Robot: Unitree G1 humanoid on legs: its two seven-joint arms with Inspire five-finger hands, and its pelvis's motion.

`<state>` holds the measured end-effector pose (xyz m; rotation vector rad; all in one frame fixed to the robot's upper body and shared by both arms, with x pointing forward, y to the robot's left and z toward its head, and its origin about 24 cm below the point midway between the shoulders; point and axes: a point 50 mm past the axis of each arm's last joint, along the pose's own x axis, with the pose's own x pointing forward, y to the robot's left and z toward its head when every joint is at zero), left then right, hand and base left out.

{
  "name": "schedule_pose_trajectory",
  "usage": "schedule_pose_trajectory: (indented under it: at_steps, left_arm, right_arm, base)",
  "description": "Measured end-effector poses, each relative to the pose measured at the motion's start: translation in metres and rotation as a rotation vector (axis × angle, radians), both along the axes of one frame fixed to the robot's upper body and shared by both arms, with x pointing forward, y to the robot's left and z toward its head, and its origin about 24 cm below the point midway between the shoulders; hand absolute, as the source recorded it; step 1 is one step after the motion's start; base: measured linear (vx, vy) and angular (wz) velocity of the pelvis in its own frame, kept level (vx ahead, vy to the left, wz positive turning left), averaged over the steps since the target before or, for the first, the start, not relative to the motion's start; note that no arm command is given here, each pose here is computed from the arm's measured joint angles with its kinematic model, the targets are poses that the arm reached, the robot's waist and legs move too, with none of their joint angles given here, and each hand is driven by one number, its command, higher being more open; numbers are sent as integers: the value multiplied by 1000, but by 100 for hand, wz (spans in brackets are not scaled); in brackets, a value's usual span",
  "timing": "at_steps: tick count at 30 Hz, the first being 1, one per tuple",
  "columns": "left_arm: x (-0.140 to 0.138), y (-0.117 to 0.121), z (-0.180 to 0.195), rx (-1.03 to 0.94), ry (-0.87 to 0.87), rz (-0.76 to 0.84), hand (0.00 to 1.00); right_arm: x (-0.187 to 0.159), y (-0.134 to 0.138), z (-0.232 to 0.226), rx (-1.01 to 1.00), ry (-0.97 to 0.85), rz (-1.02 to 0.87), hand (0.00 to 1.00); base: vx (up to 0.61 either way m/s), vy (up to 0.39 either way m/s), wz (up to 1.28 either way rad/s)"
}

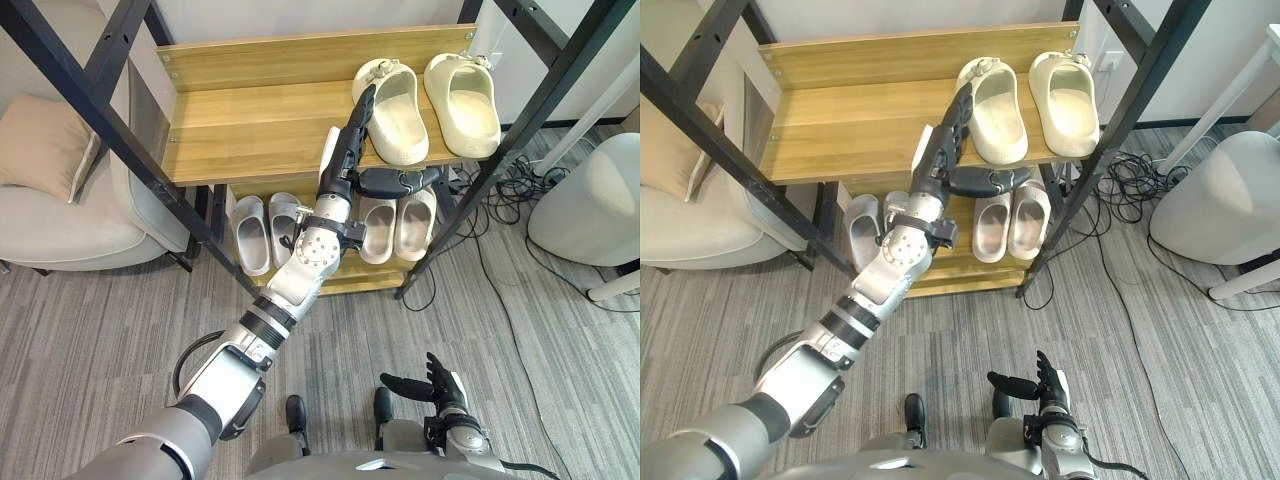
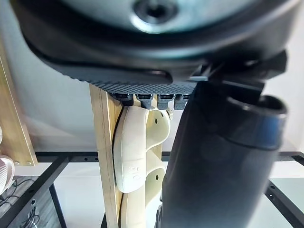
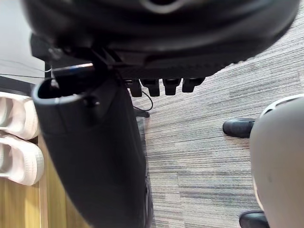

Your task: Organize the slippers on the shoe rack

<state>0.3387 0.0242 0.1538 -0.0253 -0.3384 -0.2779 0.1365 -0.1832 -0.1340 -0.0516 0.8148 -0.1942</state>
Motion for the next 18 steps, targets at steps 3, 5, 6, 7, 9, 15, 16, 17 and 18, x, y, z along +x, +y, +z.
schedule_pose_trajectory:
  at_steps: [3, 5, 6, 7, 9, 15, 16, 17, 18]
  left_arm:
    - [0, -5, 1, -14, 8, -11, 100]
    - [0, -8, 2, -16, 9, -17, 100]
    - [0, -10, 2, -11, 10, -22, 100]
    - [0, -13, 2, 0, 8, -30, 100]
    - [0, -14, 2, 4, 8, -31, 100]
    - [1, -14, 3, -10, 18, -28, 100]
    - [1, -14, 3, -11, 19, -29, 100]
    - [1, -14, 3, -11, 19, -29, 100]
    - [2, -14, 3, -11, 19, -29, 100]
  right_arm:
    - [1, 2, 0, 6, -2, -1, 100]
    - [1, 3, 0, 9, -2, -3, 100]
    - [1, 3, 0, 10, -2, -4, 100]
    - [1, 3, 0, 10, -2, -4, 100]
    - [1, 3, 0, 10, -3, -4, 100]
    - [1, 3, 0, 10, -4, -9, 100]
    - [1, 3, 0, 10, -4, -11, 100]
    - [1, 3, 0, 8, -4, -18, 100]
    - [1, 3, 0, 9, -4, -25, 100]
  base:
    - [0, 0, 0]
    - [0, 0, 0]
    - [0, 0, 0]
    - [0, 0, 0]
    - [0, 0, 0]
    - [0, 0, 0]
    - [0, 0, 0]
    - [0, 0, 0]
    - [0, 0, 0]
